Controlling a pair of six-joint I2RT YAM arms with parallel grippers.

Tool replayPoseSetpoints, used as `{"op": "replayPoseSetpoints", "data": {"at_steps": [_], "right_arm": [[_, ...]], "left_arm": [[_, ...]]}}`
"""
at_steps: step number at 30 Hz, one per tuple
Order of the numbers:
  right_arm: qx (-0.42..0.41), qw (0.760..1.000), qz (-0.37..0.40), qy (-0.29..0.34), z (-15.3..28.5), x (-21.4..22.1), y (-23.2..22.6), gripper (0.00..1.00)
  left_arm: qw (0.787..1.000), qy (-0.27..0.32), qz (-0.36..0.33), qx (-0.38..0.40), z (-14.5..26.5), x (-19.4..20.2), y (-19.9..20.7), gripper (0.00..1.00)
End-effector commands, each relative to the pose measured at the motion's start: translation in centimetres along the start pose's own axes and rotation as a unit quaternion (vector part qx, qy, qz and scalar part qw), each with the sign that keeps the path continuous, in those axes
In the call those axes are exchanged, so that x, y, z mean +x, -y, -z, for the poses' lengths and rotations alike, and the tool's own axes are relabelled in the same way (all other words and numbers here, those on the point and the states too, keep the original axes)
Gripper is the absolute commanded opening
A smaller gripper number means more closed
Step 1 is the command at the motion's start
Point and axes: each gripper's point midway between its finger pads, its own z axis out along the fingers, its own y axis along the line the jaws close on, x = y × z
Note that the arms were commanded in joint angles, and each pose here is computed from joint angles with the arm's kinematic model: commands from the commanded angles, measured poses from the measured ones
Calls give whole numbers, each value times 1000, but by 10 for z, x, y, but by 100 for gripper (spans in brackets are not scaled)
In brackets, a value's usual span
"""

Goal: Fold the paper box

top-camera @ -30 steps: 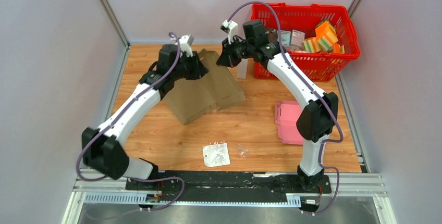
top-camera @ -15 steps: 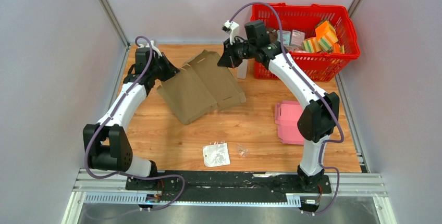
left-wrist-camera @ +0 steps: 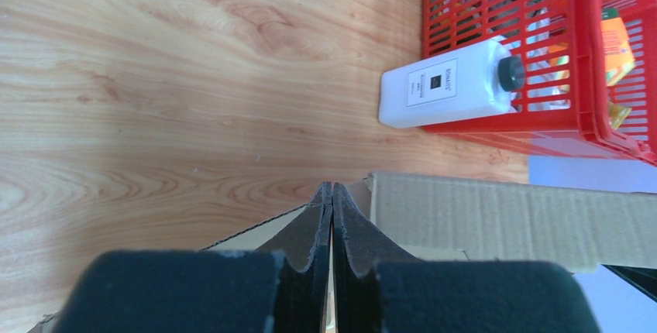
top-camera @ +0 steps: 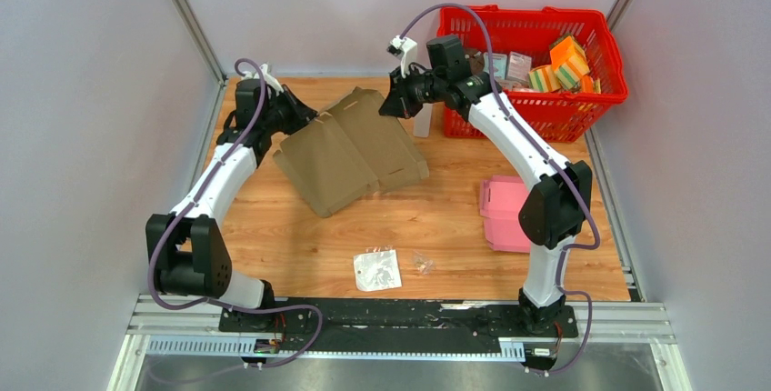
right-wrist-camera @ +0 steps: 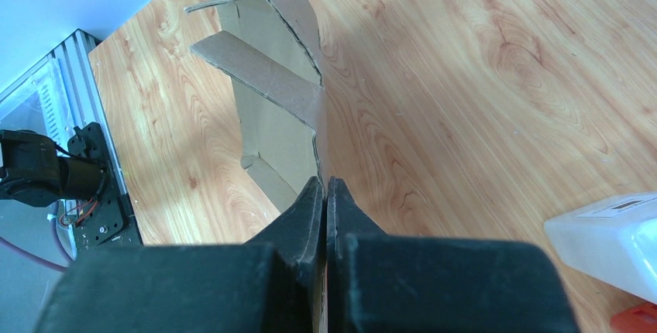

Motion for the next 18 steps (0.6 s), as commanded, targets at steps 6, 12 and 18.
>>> {"op": "replayPoseSetpoints", "data": {"at_steps": [6, 12, 18], "right_arm": [[-9, 998, 27, 50, 16, -37, -16, 0], [-18, 998, 25, 48, 8, -35, -20, 0], [-15, 999, 35, 36, 4, -33, -17, 0]], "left_arm": [[998, -13, 20, 64, 2, 27, 36, 1], [997, -16, 50, 59, -15, 48, 19, 2], [997, 9, -23, 72, 8, 27, 35, 12]]}}
